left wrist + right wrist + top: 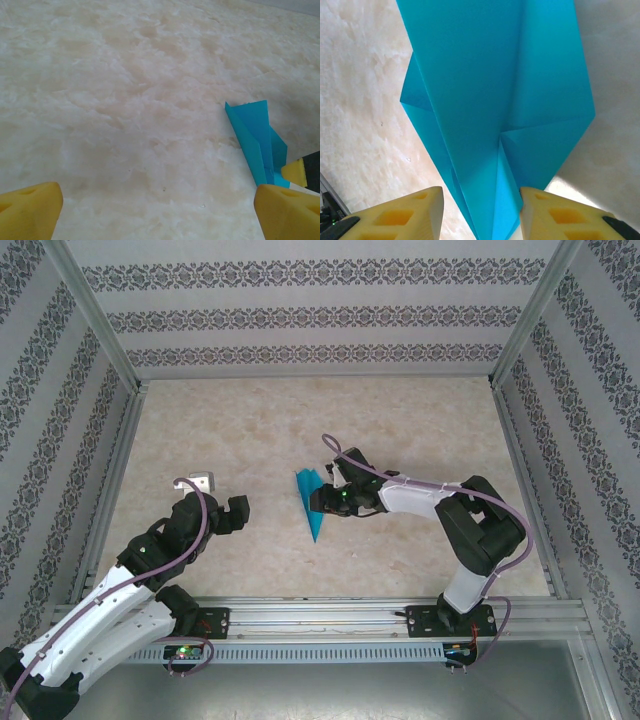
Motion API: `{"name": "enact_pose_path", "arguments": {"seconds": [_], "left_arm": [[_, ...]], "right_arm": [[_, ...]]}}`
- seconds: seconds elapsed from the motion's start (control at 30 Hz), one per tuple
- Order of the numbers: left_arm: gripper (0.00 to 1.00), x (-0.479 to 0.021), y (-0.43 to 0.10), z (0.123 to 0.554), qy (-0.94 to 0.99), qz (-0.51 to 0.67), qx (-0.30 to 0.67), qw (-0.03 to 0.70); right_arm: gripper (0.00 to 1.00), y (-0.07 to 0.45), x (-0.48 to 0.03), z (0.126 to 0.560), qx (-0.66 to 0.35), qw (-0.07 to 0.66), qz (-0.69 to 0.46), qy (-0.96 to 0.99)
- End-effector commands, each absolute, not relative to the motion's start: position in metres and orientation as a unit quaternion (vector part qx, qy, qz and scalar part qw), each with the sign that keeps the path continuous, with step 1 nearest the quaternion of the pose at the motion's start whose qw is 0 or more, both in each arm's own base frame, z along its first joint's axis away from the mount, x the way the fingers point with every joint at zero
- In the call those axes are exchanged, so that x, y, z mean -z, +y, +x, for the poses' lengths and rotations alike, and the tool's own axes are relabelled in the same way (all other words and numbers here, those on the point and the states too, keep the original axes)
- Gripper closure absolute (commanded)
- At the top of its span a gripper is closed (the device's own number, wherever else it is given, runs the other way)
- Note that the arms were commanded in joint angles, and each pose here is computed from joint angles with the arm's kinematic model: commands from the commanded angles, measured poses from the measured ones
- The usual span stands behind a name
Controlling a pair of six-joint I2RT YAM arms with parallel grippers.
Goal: Fold a paper plane with a square sheet of paper (fold left side to right side)
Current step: Pick up the paper plane at the center of the table.
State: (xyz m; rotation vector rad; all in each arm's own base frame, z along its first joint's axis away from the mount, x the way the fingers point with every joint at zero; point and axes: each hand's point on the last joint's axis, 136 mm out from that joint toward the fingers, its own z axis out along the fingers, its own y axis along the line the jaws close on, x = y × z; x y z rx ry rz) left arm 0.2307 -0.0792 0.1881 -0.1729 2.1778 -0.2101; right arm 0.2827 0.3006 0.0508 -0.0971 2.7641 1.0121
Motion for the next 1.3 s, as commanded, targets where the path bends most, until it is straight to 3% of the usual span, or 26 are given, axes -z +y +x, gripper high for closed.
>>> {"name": "enact_pose_path", "arguments": {"seconds": [0.0,0.53,0.87,1.27], "left_arm": [[0.02,-0.191,-0.071,0.231,0.881,-0.073,0.07,0.462],[0.01,-0.187,-0.07,0.23,0.883,-0.073,0.068,0.458],[0.01,-0.185,-0.069,0.23,0.884,-0.074,0.065,0.457],[0.01,-0.184,-0.069,0.229,0.885,-0.074,0.066,0.456]], "right_arm": [[0.56,0.307,-0.05,0.282,-0.339,0.09,-0.044,0.935],[0.56,0.31,-0.043,0.283,-0.277,0.09,-0.065,0.954],[0.71,0.306,-0.036,0.282,-0.237,0.086,-0.072,0.965],[0.74,0.309,-0.034,0.28,-0.209,0.079,-0.071,0.972]]}}
